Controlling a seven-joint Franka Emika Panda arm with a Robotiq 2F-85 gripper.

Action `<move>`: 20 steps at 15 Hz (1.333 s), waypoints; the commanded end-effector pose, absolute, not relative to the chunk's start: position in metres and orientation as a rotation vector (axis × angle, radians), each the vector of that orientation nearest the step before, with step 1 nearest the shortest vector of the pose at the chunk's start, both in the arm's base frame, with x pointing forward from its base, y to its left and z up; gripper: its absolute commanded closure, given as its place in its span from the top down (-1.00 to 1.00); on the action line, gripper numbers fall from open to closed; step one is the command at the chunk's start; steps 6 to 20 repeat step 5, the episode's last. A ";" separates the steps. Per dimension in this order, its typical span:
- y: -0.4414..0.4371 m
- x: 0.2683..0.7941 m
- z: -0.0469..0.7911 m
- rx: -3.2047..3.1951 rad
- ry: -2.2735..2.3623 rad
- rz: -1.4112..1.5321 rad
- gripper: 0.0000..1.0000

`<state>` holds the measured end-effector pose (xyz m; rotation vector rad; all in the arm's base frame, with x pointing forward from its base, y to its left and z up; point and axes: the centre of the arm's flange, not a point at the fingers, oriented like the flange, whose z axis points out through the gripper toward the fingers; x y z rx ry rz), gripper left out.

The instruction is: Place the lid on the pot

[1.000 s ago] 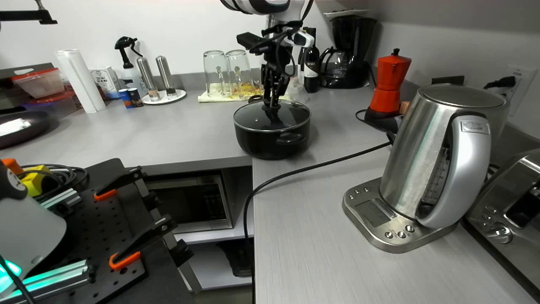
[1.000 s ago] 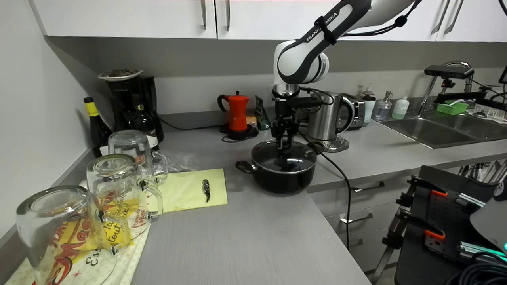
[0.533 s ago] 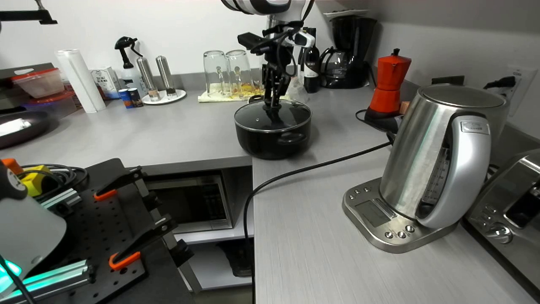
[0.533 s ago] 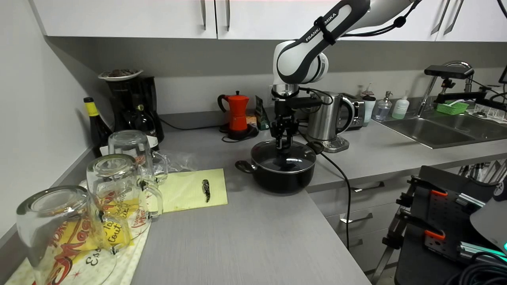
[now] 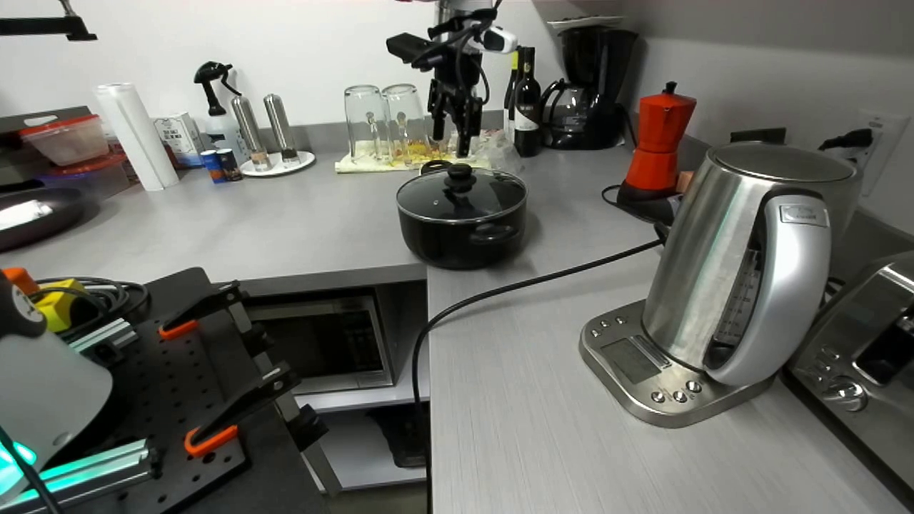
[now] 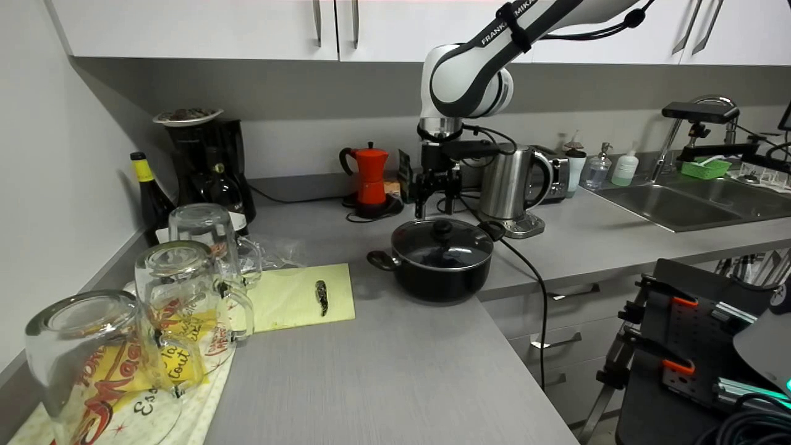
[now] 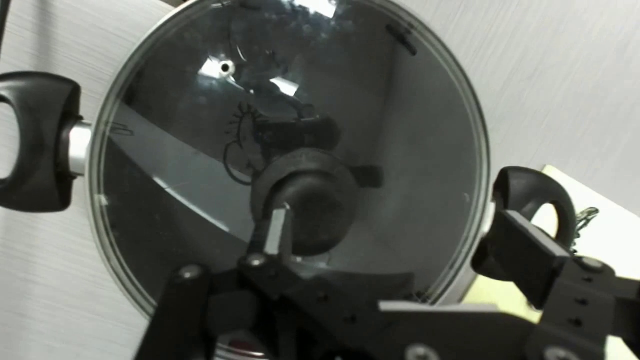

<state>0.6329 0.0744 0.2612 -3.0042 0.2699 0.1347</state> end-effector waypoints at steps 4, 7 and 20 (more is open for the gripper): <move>0.102 0.621 0.279 -3.011 0.200 0.089 1.00; 0.102 0.620 0.279 -3.012 0.199 0.090 1.00; 0.102 0.620 0.279 -3.012 0.199 0.090 1.00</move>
